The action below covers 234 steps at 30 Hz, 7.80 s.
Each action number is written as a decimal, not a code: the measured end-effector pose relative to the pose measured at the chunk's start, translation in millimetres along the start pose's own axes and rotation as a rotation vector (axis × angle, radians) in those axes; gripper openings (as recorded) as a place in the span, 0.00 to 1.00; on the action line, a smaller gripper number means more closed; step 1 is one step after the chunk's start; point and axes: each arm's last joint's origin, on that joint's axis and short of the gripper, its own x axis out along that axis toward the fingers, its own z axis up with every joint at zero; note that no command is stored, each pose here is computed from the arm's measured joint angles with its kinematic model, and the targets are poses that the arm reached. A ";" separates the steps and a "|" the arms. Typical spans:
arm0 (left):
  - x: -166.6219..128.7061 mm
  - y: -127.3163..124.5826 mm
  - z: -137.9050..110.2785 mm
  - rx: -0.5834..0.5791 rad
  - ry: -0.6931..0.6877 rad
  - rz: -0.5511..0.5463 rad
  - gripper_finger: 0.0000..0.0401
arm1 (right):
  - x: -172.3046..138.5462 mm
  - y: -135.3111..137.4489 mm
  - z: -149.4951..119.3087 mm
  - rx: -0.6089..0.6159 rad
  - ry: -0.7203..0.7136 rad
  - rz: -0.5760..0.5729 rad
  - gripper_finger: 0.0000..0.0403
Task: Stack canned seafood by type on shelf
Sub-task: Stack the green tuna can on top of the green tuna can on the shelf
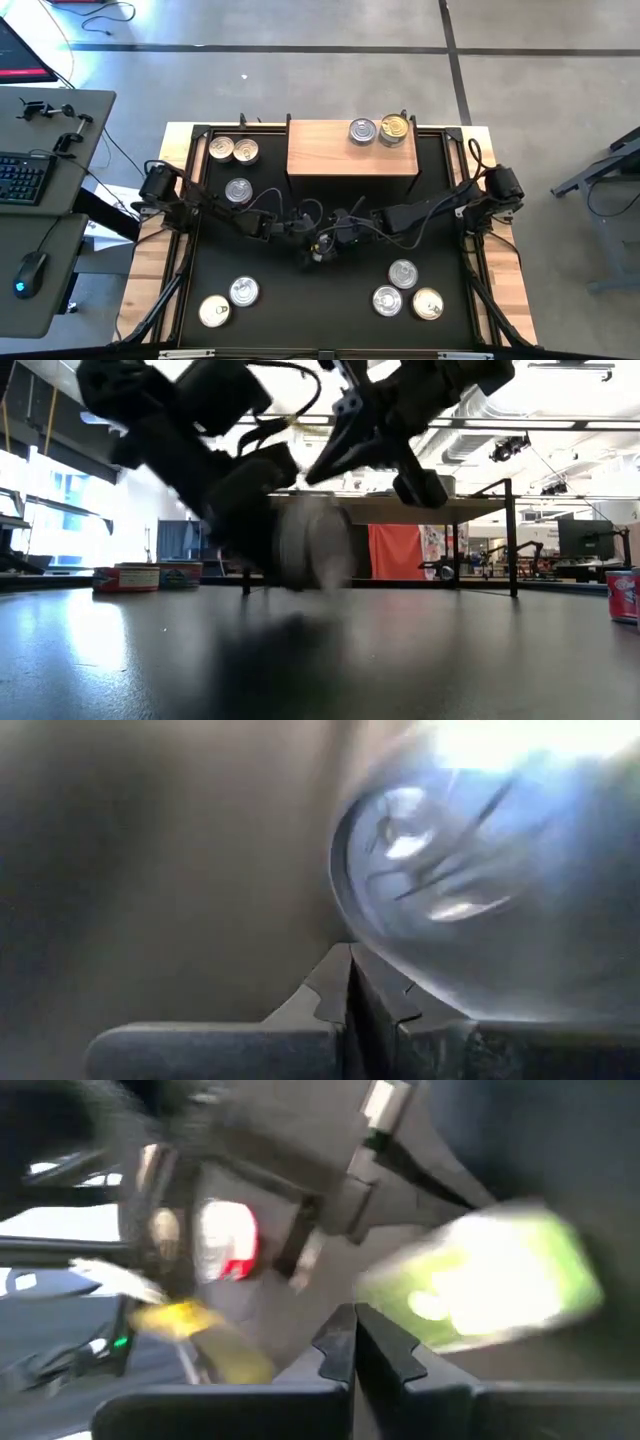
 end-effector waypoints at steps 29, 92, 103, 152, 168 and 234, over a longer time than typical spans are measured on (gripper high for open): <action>-100.9 19.9 -52.5 -0.245 0.052 -0.052 0.00 | -60.3 59.3 -78.3 0.025 0.117 0.165 0.23; -110.8 4.5 -49.7 0.105 0.101 -0.496 0.00 | 82.9 48.8 -6.0 0.455 0.083 -0.842 0.64; -110.9 4.0 -48.8 0.059 0.103 -0.498 0.00 | 74.0 48.8 -11.2 0.299 0.087 -0.903 0.27; -127.2 39.4 84.8 -0.017 -0.386 -0.353 0.00 | -159.1 -13.9 95.8 0.386 -1.014 -0.062 0.27; -127.8 64.7 90.1 0.064 -0.220 -0.447 0.00 | -108.4 -49.5 149.3 0.756 -1.166 -0.131 0.27; -127.8 58.5 87.8 0.126 -0.220 -0.456 0.00 | -145.4 -54.8 190.4 0.786 -0.937 -0.346 0.39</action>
